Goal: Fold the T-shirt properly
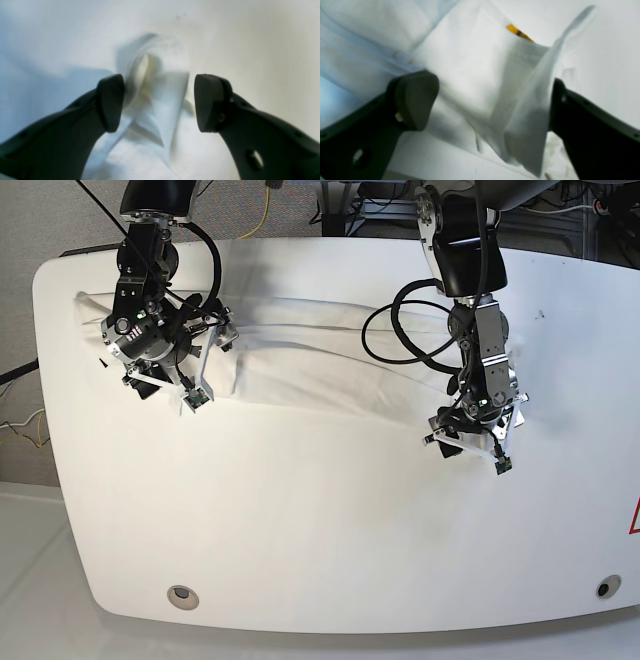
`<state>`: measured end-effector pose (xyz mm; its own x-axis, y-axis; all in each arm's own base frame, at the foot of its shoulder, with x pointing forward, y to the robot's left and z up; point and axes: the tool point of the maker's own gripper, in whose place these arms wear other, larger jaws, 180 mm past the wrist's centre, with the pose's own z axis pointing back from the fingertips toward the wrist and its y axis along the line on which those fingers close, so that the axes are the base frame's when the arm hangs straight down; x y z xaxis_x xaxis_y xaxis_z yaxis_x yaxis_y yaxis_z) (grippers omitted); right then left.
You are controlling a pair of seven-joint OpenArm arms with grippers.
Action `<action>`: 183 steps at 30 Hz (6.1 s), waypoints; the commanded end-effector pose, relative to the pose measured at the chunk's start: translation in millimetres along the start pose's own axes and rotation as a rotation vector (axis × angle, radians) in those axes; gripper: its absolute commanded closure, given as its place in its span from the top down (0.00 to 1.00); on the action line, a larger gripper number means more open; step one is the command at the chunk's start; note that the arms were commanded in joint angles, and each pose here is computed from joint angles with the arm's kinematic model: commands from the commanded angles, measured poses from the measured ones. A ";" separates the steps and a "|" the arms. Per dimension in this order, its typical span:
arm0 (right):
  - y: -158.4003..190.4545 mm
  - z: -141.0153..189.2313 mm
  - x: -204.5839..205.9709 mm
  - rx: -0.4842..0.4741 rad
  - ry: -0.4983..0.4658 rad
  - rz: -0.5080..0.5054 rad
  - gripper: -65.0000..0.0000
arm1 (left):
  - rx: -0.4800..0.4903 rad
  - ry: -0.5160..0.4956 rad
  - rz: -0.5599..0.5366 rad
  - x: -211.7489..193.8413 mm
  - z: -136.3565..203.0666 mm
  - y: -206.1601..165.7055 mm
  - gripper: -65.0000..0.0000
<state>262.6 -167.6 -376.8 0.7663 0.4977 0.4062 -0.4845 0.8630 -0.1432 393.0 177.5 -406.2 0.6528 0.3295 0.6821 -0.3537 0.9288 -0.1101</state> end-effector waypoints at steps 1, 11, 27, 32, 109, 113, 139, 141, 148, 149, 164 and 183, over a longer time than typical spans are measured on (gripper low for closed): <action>-6.6 6.2 10.3 -0.021 -0.038 0.012 0.90 | -0.012 -0.053 -0.014 18.7 2.8 -4.6 0.61; -7.0 6.3 10.2 -0.021 -0.038 0.010 0.90 | 0.004 -0.058 -0.027 20.7 2.2 3.9 0.60; -7.0 6.3 10.2 -0.021 -0.038 0.010 0.90 | 0.008 -0.047 -0.029 15.6 1.9 6.3 0.05; -7.0 6.3 10.2 -0.021 -0.038 0.010 0.90 | 0.009 -0.043 -0.030 13.2 1.8 7.1 0.05; -11.7 7.8 21.4 -0.031 -0.061 0.007 0.90 | -0.070 0.070 -0.142 6.7 55.0 -27.1 0.05; -11.7 7.8 21.4 -0.031 -0.061 0.007 0.90 | -0.070 0.065 -0.142 3.6 61.6 -24.5 0.05; 1.6 5.0 27.3 0.001 -0.079 -0.009 0.90 | -0.030 -0.073 -0.182 42.5 83.9 -0.2 0.06; 4.3 5.0 28.0 0.007 -0.083 -0.012 0.89 | -0.023 -0.086 -0.188 48.5 84.2 2.4 0.06; 10.7 3.2 23.1 0.021 -0.073 -0.014 0.66 | 0.008 -0.109 -0.214 60.6 84.5 15.8 0.06; 11.5 3.1 21.6 0.022 -0.070 -0.014 0.61 | 0.013 -0.111 -0.217 61.6 84.6 17.7 0.06; 14.7 2.6 24.0 0.029 -0.077 -0.028 0.00 | 0.029 -0.117 -0.231 64.9 84.6 25.4 0.06; 18.7 -2.5 12.2 0.039 -0.054 -0.034 0.00 | 0.030 -0.119 -0.232 66.0 84.7 26.0 0.06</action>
<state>256.7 -145.6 -383.1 0.7769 0.4641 0.4256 -0.4768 0.8750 -0.0837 360.0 205.1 -320.7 0.6818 0.0977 0.7250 -0.2181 0.9731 0.0740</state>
